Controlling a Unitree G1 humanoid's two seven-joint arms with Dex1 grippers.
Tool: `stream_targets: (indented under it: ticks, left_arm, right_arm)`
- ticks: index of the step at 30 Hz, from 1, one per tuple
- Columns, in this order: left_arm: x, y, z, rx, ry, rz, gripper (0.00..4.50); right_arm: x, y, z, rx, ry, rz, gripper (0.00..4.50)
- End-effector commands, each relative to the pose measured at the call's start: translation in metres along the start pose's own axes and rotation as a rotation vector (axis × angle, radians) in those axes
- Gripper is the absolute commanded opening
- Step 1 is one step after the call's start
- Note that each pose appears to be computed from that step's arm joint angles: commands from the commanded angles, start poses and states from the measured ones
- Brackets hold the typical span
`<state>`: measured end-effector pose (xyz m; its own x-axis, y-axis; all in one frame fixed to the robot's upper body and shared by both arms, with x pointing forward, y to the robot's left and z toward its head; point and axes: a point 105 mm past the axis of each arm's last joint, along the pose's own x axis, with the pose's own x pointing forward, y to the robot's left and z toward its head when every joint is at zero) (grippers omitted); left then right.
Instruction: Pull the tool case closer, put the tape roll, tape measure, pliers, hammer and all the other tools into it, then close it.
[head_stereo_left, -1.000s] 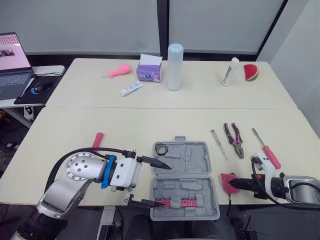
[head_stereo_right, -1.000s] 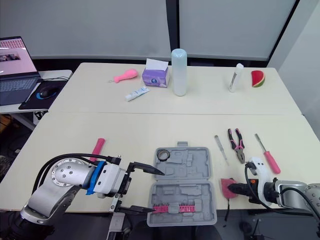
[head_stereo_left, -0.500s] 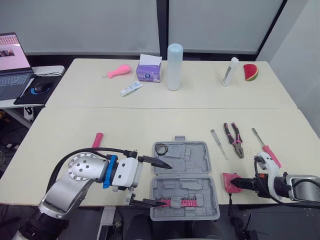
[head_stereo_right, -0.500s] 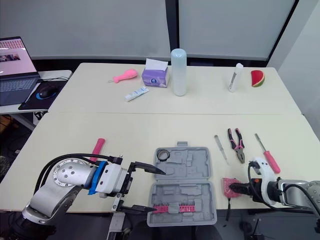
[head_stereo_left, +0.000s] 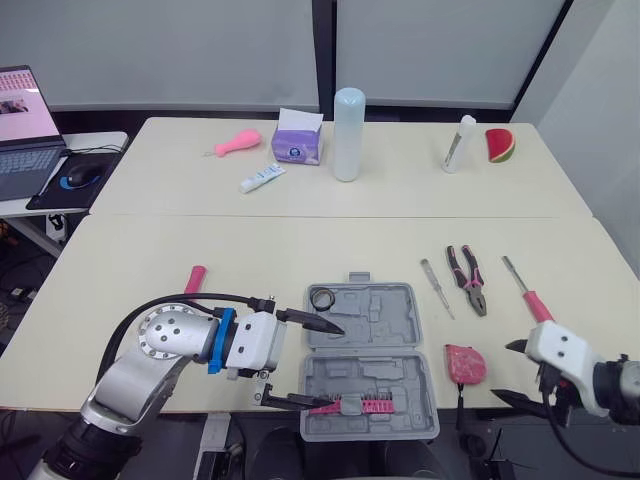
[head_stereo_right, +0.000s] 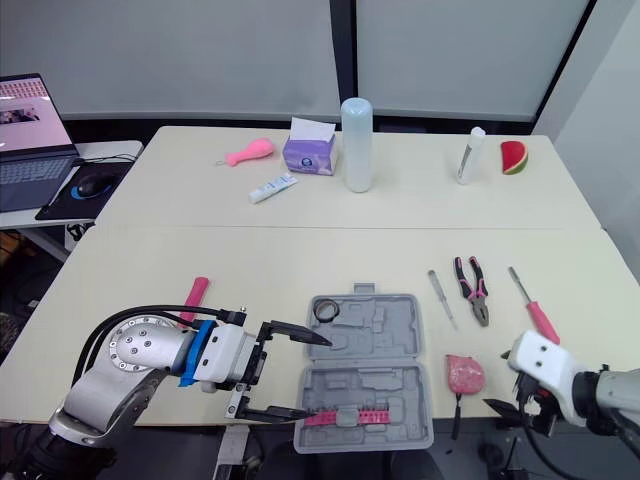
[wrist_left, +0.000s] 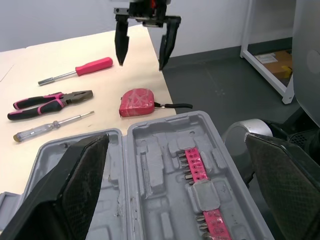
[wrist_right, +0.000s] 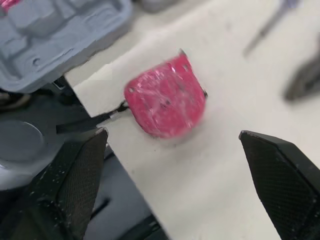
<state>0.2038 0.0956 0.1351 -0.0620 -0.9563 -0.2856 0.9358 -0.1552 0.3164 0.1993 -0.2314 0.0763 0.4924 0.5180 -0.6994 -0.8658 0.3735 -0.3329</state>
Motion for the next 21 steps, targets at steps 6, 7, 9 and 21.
stream_targets:
  ticks: [6,7,9,21]
  left_arm:
    - [0.005,-0.005,0.007,0.024,-0.02,-0.025,4.5]
    - [0.005,-0.005,0.008,0.024,-0.022,-0.029,4.5]
    - [0.006,-0.007,0.008,0.024,-0.025,-0.037,4.5]
    - [0.013,-0.009,0.012,0.024,-0.053,-0.068,4.5]
  right_arm:
    - [0.012,-0.001,-0.007,-0.174,-0.098,0.082,4.48]
    - [0.012,-0.001,-0.008,-0.178,-0.103,0.097,4.48]
    - [0.013,0.0,-0.01,-0.182,-0.106,0.123,4.48]
    - [0.032,-0.014,-0.016,-0.189,-0.085,0.182,4.48]
